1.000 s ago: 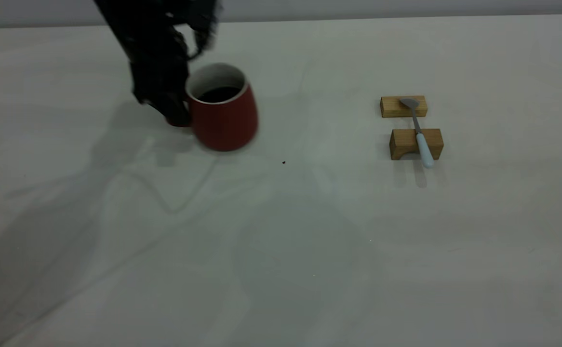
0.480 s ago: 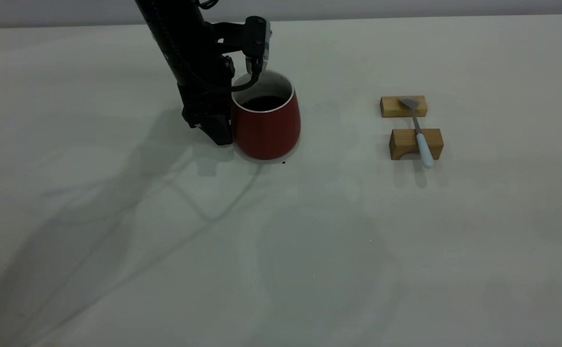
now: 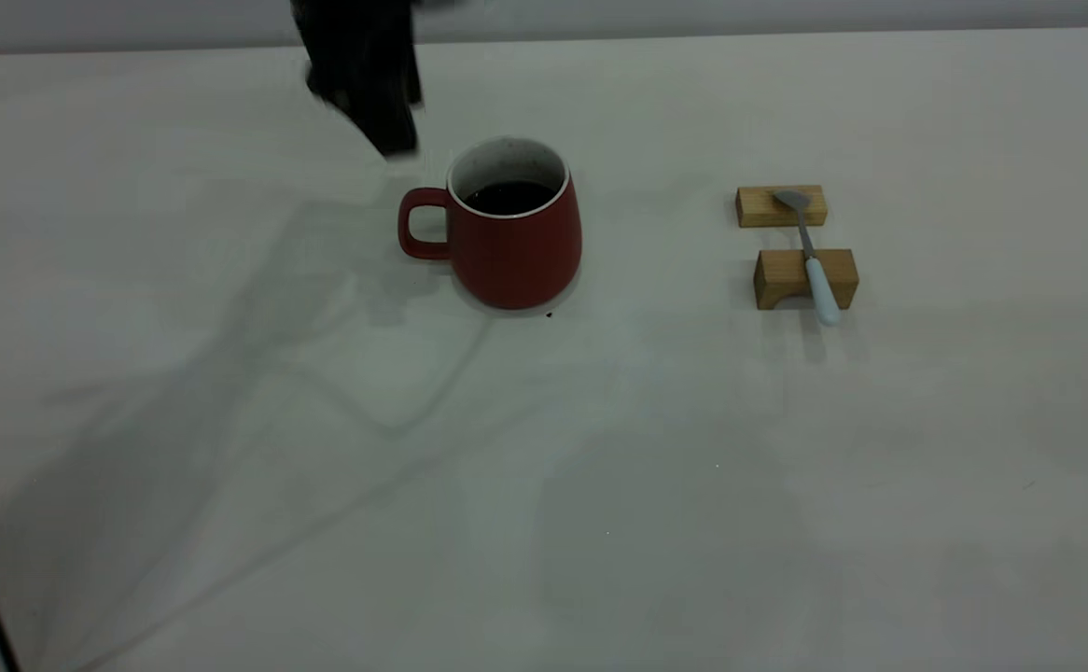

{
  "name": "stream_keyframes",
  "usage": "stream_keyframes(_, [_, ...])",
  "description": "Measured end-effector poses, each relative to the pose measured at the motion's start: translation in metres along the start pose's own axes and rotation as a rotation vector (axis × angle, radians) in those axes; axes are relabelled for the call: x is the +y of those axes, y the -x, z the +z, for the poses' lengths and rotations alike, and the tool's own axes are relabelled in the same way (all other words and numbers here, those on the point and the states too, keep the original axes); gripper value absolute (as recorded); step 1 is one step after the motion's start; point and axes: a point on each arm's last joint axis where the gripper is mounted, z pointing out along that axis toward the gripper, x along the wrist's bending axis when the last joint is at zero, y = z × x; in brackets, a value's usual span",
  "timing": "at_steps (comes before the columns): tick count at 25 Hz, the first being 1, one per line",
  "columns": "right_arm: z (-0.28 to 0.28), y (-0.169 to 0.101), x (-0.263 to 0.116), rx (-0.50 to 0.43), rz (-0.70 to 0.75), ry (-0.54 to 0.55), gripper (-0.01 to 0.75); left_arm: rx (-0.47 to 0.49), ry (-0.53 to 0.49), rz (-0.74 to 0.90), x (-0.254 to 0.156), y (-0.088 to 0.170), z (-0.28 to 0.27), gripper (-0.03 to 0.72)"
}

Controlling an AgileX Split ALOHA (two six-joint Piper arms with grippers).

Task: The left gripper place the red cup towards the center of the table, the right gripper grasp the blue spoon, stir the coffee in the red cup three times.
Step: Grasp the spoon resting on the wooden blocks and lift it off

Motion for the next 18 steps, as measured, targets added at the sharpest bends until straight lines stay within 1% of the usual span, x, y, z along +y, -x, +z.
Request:
stream_keyframes(1, [0.000, 0.000, 0.000, 0.000, 0.000, 0.000, 0.237, 0.012, -0.018, -0.040, -0.001, 0.002, -0.018, 0.558])
stream_keyframes(4, [0.000, 0.000, 0.000, 0.000, 0.000, 0.000, 0.237, 0.119, -0.059, -0.168, -0.006, 0.011, -0.091, 0.558])
stream_keyframes(8, [0.000, 0.000, 0.000, 0.000, 0.000, 0.000, 0.237, 0.245, -0.034, -0.336, -0.021, 0.033, -0.176, 0.558])
stream_keyframes(10, [0.000, 0.000, 0.000, 0.000, 0.000, 0.000, 0.237, 0.300, 0.009, -0.416, -0.028, 0.049, -0.215, 0.558])
stream_keyframes(13, [0.000, 0.000, 0.000, 0.000, 0.000, 0.000, 0.237, 0.385, 0.116, -0.558, -0.033, 0.073, -0.262, 0.558])
stream_keyframes(15, [0.000, 0.000, 0.000, 0.000, 0.000, 0.000, 0.237, 0.416, 0.204, -0.653, -0.036, 0.093, -0.290, 0.558])
stream_keyframes(18, [0.000, 0.000, 0.000, 0.000, 0.000, 0.000, 0.237, 0.448, 0.296, -0.776, -0.044, 0.124, -0.319, 0.558])
